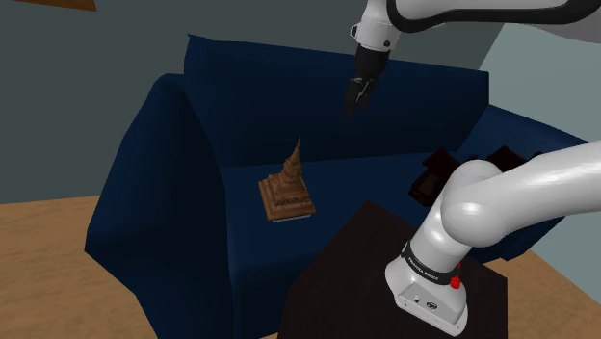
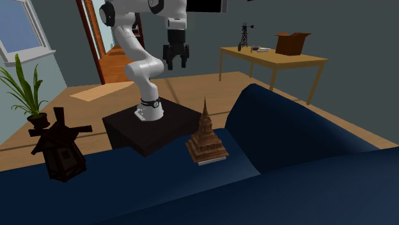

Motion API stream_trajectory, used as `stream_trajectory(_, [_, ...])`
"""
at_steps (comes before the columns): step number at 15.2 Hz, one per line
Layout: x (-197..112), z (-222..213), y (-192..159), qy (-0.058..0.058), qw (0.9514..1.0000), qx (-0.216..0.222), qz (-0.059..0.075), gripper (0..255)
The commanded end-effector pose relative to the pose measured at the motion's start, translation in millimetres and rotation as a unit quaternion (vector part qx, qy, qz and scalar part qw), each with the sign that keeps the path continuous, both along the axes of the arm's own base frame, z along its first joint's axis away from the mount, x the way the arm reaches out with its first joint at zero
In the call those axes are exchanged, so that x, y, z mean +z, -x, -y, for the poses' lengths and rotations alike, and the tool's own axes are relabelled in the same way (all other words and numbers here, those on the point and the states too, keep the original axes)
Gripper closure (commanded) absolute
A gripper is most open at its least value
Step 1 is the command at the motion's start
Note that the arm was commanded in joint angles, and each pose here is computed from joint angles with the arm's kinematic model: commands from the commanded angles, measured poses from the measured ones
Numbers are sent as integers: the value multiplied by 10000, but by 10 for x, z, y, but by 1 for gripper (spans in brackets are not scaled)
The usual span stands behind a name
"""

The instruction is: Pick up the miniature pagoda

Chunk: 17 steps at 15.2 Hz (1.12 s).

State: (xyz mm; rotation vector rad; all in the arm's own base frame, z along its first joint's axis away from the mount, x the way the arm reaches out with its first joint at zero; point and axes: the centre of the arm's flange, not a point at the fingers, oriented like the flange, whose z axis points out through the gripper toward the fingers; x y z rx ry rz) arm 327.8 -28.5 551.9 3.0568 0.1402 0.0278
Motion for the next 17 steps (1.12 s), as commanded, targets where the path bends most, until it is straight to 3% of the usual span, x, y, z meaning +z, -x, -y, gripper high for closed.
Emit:
stream_trajectory(1, [0,0,0,0,10000,0,0,0])
stream_trajectory(5, [-449,-312,-88,257,9945,-873,515,0])
stream_trajectory(9, [-898,-577,-273,512,9781,-1736,1025,0])
stream_trajectory(13, [-1336,-779,-545,761,9510,-2580,1524,0])
stream_trajectory(17, [-1751,-905,-890,1002,9135,-3396,2006,0])
